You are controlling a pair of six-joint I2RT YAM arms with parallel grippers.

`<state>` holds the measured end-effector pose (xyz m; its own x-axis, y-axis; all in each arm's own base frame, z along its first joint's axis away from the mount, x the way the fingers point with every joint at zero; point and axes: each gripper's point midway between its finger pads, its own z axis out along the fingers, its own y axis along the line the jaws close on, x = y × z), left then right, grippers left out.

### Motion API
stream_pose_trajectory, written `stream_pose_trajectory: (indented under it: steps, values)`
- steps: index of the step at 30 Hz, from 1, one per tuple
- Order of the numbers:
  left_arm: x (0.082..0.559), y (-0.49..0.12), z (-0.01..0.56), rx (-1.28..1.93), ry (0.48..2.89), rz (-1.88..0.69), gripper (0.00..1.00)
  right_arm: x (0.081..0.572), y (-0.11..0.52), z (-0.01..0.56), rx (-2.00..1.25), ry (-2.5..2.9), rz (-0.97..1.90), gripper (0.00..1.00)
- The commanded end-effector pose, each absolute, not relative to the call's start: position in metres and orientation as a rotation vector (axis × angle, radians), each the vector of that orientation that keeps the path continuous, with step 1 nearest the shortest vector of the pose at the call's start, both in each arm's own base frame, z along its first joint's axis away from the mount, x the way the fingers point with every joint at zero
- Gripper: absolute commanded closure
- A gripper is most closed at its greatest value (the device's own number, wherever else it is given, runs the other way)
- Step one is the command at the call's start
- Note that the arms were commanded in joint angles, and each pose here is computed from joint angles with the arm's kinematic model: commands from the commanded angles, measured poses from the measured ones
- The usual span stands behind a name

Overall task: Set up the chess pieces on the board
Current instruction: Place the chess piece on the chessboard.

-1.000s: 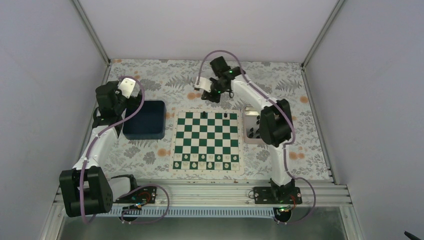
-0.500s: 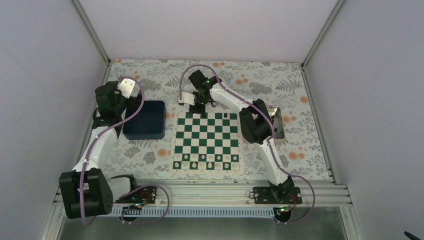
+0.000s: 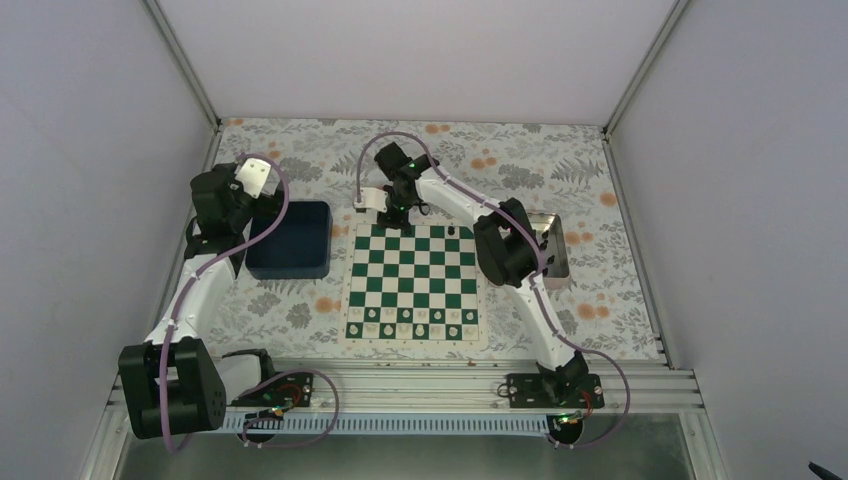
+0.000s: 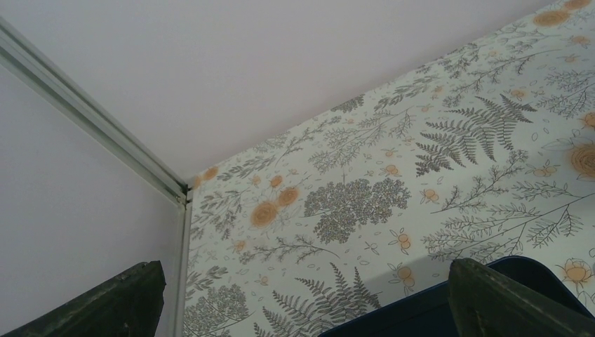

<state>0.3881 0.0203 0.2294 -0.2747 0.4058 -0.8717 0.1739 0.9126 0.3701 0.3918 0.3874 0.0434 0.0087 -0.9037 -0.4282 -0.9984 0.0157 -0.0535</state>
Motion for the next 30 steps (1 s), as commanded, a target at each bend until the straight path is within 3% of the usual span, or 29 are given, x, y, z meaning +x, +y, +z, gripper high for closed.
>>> stream_pose_trajectory:
  steps: [1, 20, 26, 30]
  values:
    - [0.387, 0.018, 0.24, 0.431, 1.81, 0.226, 0.0, 0.389, 0.399, 0.04, -1.967, 1.938, 0.389, 0.87]
    - [0.386, 0.017, 0.237, 0.436, 1.813, 0.221, 0.0, 0.388, 0.399, 0.024, -1.983, 1.951, 0.386, 0.86]
    - [0.387, 0.016, 0.236, 0.439, 1.815, 0.219, 0.0, 0.386, 0.399, 0.032, -1.975, 1.94, 0.392, 0.68]
    - [0.387, 0.017, 0.236, 0.438, 1.815, 0.22, 0.0, 0.388, 0.4, 0.057, -1.937, 1.901, 0.385, 0.62]
